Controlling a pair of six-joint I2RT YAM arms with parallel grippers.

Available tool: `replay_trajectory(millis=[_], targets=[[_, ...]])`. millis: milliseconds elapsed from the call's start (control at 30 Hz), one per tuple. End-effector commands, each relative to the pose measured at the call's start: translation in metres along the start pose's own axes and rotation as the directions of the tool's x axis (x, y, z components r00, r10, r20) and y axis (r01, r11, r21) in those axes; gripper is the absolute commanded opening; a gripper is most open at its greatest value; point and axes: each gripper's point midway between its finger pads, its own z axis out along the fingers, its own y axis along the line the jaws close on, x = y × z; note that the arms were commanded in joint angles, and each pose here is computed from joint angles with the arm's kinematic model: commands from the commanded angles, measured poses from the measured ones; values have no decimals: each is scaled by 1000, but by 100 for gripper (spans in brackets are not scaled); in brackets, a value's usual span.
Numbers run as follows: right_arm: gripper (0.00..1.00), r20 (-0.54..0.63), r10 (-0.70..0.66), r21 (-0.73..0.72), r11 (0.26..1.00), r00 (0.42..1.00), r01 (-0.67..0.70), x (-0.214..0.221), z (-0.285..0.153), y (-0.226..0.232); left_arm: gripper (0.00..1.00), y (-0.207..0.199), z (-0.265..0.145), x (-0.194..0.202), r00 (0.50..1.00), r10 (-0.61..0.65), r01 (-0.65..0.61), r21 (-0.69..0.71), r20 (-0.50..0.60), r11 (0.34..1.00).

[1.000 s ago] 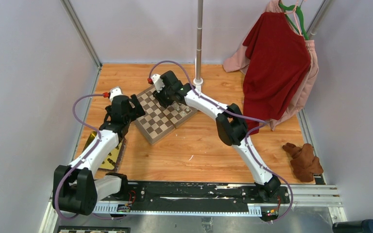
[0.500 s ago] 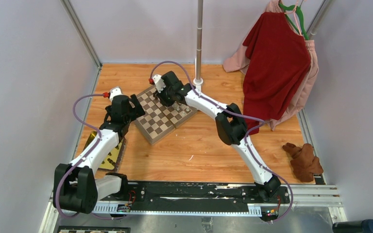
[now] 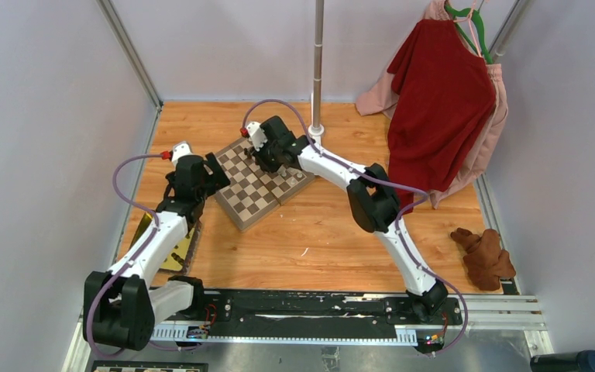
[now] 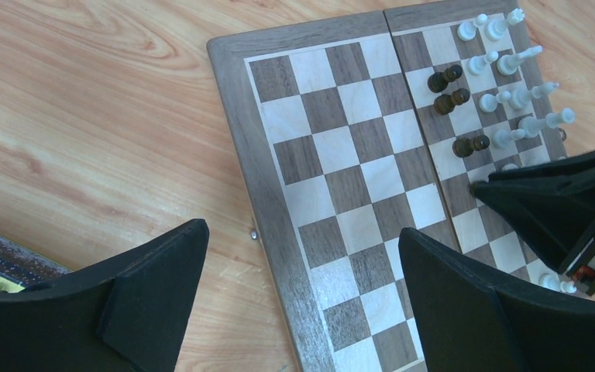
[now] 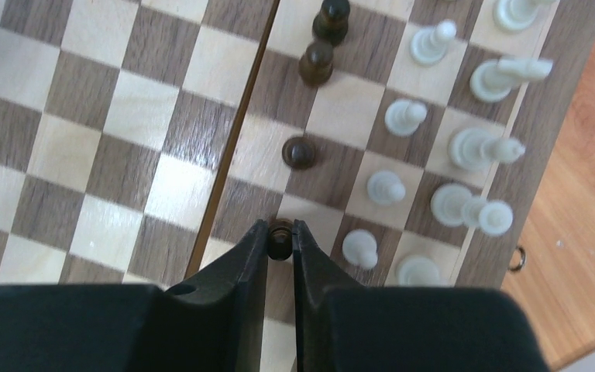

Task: Set up the chess pieces on the board
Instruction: Pick up the chess piece from the chessboard, then pick up.

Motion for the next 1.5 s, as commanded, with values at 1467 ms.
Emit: replay_trajectory(millis=[1467], targets=[[8,-15,-107,-120,987,994,104,18,-51,146,100,44,-49,6,984,-171,176,-150,47,973]])
